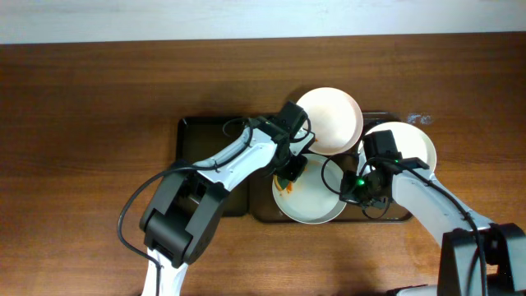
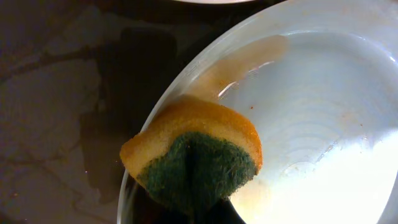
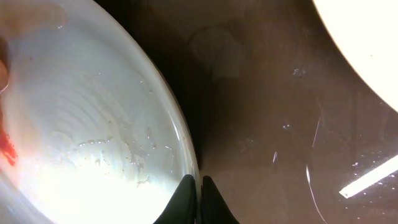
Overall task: Clean dirty plates on tray and stack at the side
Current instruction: 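Scrub the tilted plate with the sponge held in the left gripper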
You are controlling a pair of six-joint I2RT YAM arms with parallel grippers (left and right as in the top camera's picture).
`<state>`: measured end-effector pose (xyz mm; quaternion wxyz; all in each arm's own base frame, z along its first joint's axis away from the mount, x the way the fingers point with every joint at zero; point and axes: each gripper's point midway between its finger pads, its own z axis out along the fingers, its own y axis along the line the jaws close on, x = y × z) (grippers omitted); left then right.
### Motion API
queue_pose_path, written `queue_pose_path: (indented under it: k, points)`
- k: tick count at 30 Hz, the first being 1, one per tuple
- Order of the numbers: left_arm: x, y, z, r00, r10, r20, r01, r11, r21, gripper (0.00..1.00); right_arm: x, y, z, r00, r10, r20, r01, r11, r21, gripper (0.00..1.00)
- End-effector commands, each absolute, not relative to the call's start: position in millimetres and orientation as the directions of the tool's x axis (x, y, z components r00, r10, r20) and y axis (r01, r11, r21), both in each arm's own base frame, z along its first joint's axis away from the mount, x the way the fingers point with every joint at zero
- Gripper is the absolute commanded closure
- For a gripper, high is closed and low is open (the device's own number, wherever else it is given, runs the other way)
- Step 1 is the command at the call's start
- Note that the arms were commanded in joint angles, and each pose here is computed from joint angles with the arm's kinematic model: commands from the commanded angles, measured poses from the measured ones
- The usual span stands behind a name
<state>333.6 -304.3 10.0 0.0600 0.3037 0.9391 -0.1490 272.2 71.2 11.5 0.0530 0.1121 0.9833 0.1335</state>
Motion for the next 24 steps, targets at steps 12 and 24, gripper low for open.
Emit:
queue_pose_path:
  k: [12,24]
  points:
    - [285,-343,21,-0.822,0.559,-0.106,0.505,0.629,-0.591,1.00,266,69,7,-0.975,0.214,-0.059,0.194,0.949,0.247,0.95]
    - [416,-168,107,-0.975,0.117,-0.190,0.204,0.814,-0.544,1.00,263,69,6,-0.976,0.214,-0.046,0.197,0.950,0.244,0.89]
